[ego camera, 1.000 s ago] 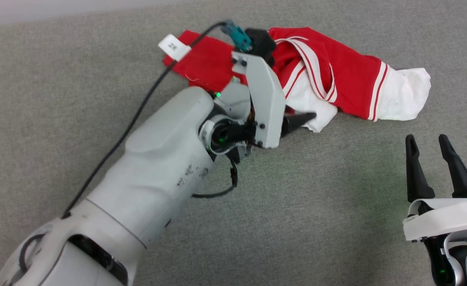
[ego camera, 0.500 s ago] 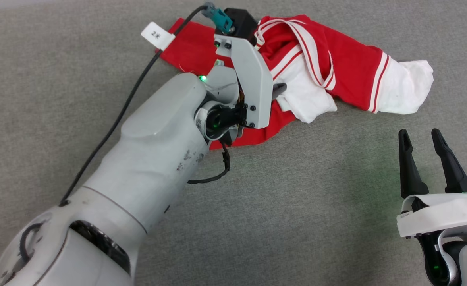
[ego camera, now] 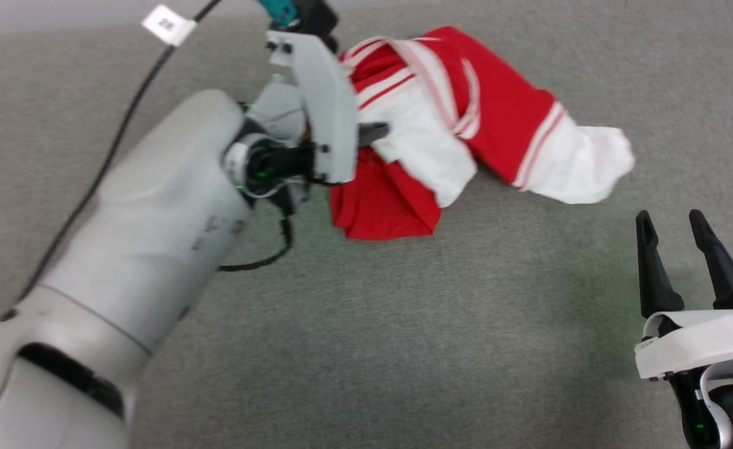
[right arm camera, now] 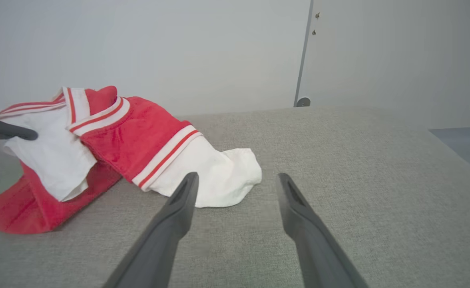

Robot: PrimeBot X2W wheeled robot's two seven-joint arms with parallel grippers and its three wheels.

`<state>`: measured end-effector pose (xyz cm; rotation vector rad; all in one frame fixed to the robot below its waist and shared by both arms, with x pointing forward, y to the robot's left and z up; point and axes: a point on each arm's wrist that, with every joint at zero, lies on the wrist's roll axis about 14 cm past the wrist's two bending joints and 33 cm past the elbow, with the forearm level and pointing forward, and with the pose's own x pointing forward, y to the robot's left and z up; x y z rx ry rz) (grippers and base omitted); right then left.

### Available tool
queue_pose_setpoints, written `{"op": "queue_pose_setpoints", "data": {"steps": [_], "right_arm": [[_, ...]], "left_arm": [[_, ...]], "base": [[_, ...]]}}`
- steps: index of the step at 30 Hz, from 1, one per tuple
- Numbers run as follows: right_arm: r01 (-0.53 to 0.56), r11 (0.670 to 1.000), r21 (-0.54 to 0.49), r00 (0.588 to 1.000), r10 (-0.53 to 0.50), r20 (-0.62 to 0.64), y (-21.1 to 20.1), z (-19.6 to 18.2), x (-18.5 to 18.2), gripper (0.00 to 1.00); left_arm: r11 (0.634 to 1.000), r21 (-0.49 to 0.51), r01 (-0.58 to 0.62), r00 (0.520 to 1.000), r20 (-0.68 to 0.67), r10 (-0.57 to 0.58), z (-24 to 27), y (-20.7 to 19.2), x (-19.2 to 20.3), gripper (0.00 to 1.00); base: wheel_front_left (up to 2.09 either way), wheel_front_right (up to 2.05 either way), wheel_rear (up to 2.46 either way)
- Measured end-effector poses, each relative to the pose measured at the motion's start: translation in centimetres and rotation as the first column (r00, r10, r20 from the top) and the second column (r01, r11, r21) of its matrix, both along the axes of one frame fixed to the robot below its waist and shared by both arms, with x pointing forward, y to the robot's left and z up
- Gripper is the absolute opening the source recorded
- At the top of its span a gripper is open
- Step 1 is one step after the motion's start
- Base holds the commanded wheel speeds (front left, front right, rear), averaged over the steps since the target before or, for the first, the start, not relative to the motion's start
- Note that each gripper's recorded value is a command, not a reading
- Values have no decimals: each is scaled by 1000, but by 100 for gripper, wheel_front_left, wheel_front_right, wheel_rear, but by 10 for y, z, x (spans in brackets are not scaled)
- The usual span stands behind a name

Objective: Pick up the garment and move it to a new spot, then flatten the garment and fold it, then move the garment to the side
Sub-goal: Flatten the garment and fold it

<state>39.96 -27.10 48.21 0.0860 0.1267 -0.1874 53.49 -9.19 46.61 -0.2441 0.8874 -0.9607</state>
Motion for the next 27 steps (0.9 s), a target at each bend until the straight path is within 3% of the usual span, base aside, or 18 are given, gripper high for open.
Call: {"op": "queue_pose_setpoints", "data": {"steps": [6, 10, 12, 13, 14, 20, 27], "right_arm": [[-52, 999, 8, 999, 52, 14, 16, 7, 8, 100], [-64, 998, 6, 998, 64, 13, 19, 8, 11, 100], [-63, 998, 0, 998, 63, 14, 18, 10, 12, 100], [-61, 998, -3, 998, 61, 15, 17, 11, 12, 100], [-60, 998, -5, 998, 60, 15, 16, 11, 11, 100], [-71, 997, -1, 997, 71, 10, 21, 11, 10, 100], [-94, 996, 8, 995, 93, 27, 29, 17, 12, 100]], "left_arm": [[978, 196, -64, 998, 2, 65, -26, 67, 5, 0], [970, 219, -103, 994, 3, 105, -41, 80, 6, 0], [969, 222, -108, 994, 8, 108, -45, 80, 5, 46], [969, 220, -111, 994, 16, 110, -44, 81, 6, 96], [969, 219, -115, 993, 25, 112, -43, 82, 7, 100], [963, 245, -112, 990, 112, 87, -21, 94, 13, 100], [954, 298, 24, 988, 137, -68, 0, 83, -14, 100]], "base": [[0, 0, 0], [0, 0, 0], [0, 0, 0], [0, 0, 0], [0, 0, 0], [0, 0, 0], [0, 0, 0]]}}
